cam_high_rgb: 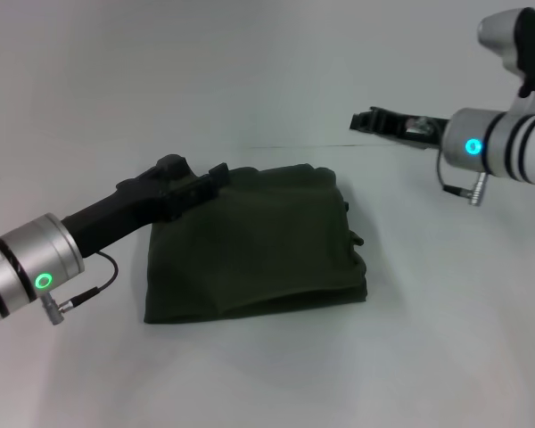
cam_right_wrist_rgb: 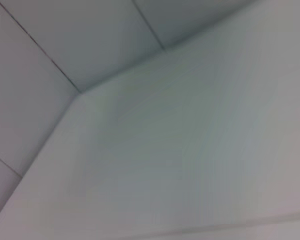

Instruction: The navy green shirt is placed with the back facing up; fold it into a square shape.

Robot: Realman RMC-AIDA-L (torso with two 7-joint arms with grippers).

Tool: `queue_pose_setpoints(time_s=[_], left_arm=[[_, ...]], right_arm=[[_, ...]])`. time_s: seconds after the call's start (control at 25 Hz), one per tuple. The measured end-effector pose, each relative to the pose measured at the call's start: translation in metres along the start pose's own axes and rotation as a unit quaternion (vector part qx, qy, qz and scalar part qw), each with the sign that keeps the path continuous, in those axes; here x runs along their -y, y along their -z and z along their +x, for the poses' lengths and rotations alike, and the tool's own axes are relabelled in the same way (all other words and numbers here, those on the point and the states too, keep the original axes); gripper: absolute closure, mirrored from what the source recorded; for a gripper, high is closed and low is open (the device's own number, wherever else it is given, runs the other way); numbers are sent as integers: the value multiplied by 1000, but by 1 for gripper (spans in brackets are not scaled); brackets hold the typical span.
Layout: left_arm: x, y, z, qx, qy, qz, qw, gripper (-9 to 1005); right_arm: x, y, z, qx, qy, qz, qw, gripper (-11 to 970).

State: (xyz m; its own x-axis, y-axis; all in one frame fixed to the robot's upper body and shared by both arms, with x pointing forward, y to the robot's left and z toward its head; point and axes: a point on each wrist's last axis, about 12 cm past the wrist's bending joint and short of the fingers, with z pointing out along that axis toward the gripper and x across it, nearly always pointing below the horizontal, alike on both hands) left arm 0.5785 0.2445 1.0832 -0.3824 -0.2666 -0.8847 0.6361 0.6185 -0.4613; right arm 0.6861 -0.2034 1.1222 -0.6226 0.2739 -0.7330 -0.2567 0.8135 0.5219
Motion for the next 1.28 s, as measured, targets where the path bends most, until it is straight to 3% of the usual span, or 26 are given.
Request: queue_pose_setpoints(time_s=[0.28,0.4,0.64,0.76,0.84,1.04,1.28], left_arm=[[1,7,8,-4,-71,3,997,46],[6,9,18,-8,-123,18,992,46],[5,8,11,-46,-167,52,984,46],[3,5,3,-84,-165,77,980,46],[5,3,-2,-113,-162,101,975,46],[7,-1,-8,-164,-158,135,964,46],[6,-1,-7,-174,-162,134,962,47]], right_arm=[[15,27,12,35,152,-55,986,811],[26,44,21,50,201,-79,975,595],[43,87,43,74,284,-162,942,382],[48,107,51,58,323,-208,921,245],[47,115,54,34,341,-237,909,153],[45,125,55,-16,359,-284,889,90],[42,116,58,-13,367,-271,890,15]])
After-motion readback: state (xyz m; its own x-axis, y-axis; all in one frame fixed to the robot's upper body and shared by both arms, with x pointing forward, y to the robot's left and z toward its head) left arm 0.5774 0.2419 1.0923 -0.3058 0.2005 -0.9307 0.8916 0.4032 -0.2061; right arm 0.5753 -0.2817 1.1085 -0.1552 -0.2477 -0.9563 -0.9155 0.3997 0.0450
